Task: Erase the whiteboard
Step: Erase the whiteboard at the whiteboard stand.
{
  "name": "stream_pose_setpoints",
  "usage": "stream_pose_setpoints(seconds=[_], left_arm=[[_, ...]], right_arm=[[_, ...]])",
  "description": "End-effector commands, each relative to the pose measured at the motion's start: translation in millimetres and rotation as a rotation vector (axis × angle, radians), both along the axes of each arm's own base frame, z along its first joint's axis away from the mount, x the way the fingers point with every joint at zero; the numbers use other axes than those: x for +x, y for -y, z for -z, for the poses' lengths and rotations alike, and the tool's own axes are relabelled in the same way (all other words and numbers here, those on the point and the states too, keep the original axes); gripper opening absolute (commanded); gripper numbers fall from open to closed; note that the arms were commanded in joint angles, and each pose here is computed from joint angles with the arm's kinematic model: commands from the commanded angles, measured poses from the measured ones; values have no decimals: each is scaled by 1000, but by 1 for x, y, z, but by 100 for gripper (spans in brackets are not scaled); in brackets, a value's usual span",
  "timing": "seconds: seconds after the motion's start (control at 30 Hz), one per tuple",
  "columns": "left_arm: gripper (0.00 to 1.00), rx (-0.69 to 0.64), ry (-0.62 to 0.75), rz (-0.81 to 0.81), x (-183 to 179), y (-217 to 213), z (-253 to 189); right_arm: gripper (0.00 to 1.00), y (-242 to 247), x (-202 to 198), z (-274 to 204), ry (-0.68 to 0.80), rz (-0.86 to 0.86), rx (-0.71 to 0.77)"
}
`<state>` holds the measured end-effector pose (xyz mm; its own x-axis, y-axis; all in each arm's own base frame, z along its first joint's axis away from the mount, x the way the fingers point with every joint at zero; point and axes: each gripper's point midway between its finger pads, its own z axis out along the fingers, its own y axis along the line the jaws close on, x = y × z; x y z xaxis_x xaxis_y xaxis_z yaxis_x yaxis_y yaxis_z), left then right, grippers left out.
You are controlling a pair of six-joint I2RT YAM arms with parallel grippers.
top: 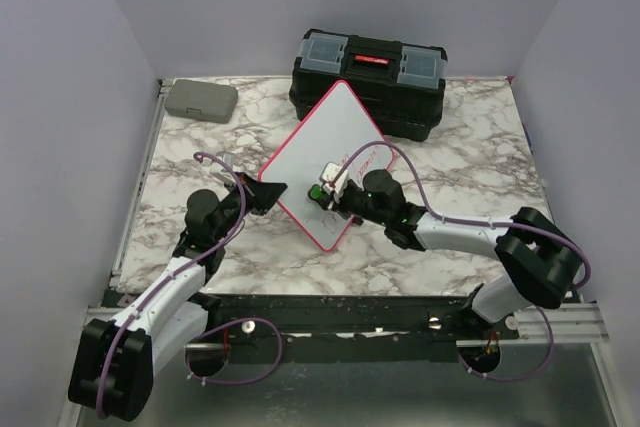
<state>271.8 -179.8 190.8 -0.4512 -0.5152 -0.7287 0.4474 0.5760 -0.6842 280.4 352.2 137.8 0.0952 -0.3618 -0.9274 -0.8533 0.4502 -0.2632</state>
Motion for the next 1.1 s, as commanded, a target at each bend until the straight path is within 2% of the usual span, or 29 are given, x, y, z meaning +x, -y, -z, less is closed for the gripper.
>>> stream_pose_setpoints(seconds=[0.0, 0.2, 0.3, 0.4, 0.53, 0.67, 0.9, 1.07], left_arm=[[0, -5, 13, 61, -9, 8, -2], [0, -3, 14, 61, -9, 8, -3], [0, -1, 16, 62, -9, 8, -3], [0, -1, 22, 63, -9, 9, -5], [0, -2, 27, 63, -8, 9, -7], [0, -3, 26, 68, -8, 10, -7], [0, -9, 28, 72, -7, 11, -9], [0, -4, 27, 66, -7, 10, -9]], right_arm=[[1, -9, -40, 28, -67, -218, -67], [1, 0, -75, 52, -88, -433, -209], [1, 9, -72, 65, -91, -436, -306], [1, 12, -46, 62, -94, -295, -339], [1, 14, -8, 28, -26, -64, -204], [1, 14, 12, 1, 37, 52, -95], [1, -14, 11, -17, 37, -36, -32], [1, -35, -27, -3, 25, -205, -67]])
